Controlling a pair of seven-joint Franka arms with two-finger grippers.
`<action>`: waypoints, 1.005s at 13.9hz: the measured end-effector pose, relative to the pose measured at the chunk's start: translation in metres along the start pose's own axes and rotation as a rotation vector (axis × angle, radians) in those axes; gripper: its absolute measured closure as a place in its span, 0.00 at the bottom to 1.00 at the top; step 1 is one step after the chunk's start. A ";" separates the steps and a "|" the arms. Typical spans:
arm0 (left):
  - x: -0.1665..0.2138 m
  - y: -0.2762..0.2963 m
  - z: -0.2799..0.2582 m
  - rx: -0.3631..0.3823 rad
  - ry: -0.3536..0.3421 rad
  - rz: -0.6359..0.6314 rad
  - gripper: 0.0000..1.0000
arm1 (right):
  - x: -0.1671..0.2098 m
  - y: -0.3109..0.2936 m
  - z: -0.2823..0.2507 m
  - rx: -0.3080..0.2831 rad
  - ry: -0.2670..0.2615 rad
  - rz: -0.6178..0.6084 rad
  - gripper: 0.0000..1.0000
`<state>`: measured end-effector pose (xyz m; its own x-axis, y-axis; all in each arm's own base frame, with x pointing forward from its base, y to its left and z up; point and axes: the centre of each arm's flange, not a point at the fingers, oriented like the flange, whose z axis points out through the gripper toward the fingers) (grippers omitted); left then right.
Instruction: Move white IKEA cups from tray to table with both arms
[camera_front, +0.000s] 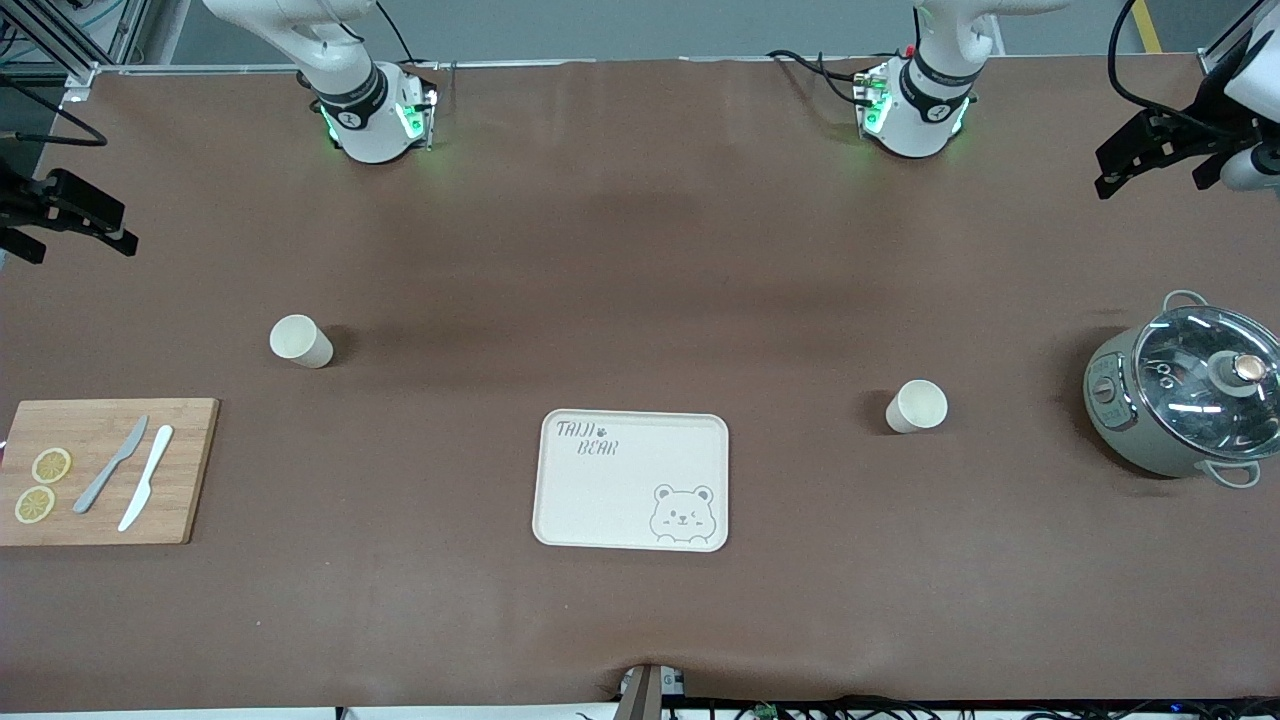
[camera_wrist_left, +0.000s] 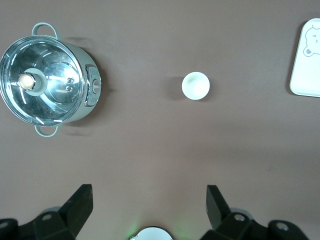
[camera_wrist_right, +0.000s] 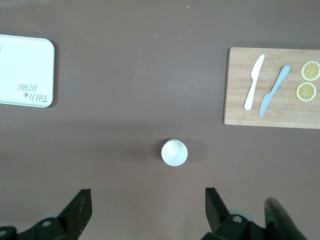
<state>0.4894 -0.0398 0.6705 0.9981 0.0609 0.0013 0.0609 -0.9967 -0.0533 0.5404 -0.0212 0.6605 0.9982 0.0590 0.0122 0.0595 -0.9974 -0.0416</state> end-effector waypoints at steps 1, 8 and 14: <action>0.001 0.000 0.000 -0.001 0.004 0.000 0.00 | 0.000 0.000 0.000 0.000 0.000 0.000 0.00; 0.001 0.000 0.000 -0.002 0.015 0.000 0.00 | 0.000 0.000 0.000 0.000 0.000 0.000 0.00; 0.002 -0.003 -0.002 -0.004 0.023 -0.005 0.00 | 0.000 0.000 0.000 0.000 -0.001 0.000 0.00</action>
<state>0.4908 -0.0372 0.6730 0.9976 0.0652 0.0245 0.0663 -0.9966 -0.0495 0.5403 -0.0214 0.6605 0.9982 0.0587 0.0113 0.0591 -0.9974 -0.0416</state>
